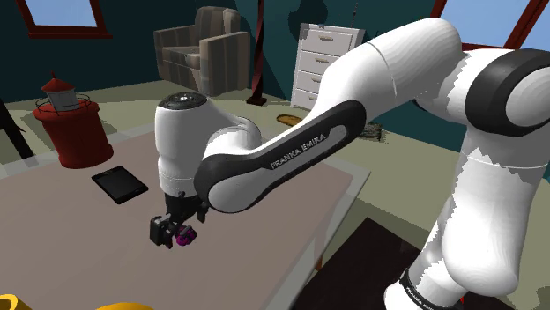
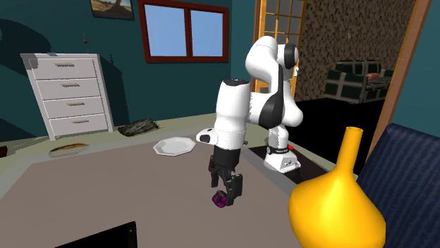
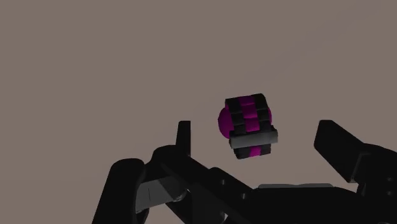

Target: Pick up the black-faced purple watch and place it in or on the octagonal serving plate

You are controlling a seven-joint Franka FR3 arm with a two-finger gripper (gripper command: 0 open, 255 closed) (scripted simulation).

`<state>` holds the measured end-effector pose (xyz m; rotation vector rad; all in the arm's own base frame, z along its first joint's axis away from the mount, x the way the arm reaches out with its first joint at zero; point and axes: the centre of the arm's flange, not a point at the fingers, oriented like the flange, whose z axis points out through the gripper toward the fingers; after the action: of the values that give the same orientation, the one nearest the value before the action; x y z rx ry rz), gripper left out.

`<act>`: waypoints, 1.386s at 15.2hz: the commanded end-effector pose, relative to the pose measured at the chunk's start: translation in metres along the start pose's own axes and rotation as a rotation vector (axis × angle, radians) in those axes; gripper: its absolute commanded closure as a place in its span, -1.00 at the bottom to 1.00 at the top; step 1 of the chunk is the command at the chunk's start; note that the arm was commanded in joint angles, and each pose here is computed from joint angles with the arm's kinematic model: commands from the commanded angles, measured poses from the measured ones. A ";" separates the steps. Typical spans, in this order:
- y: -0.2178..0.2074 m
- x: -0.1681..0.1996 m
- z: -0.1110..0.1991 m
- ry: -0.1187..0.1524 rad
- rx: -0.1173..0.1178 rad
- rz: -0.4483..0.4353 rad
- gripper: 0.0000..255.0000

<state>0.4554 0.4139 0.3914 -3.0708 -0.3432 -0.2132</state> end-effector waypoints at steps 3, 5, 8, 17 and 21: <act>0.000 0.000 0.021 0.002 -0.003 -0.007 -1.00; 0.000 0.000 0.024 0.002 -0.003 -0.007 -1.00; 0.000 0.000 0.024 0.002 -0.003 -0.007 -1.00; 0.000 0.000 0.022 0.002 -0.003 -0.007 1.00; 0.000 0.000 0.022 0.002 -0.003 -0.007 1.00</act>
<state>0.4604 0.4141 0.3737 -3.0691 -0.3495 -0.2311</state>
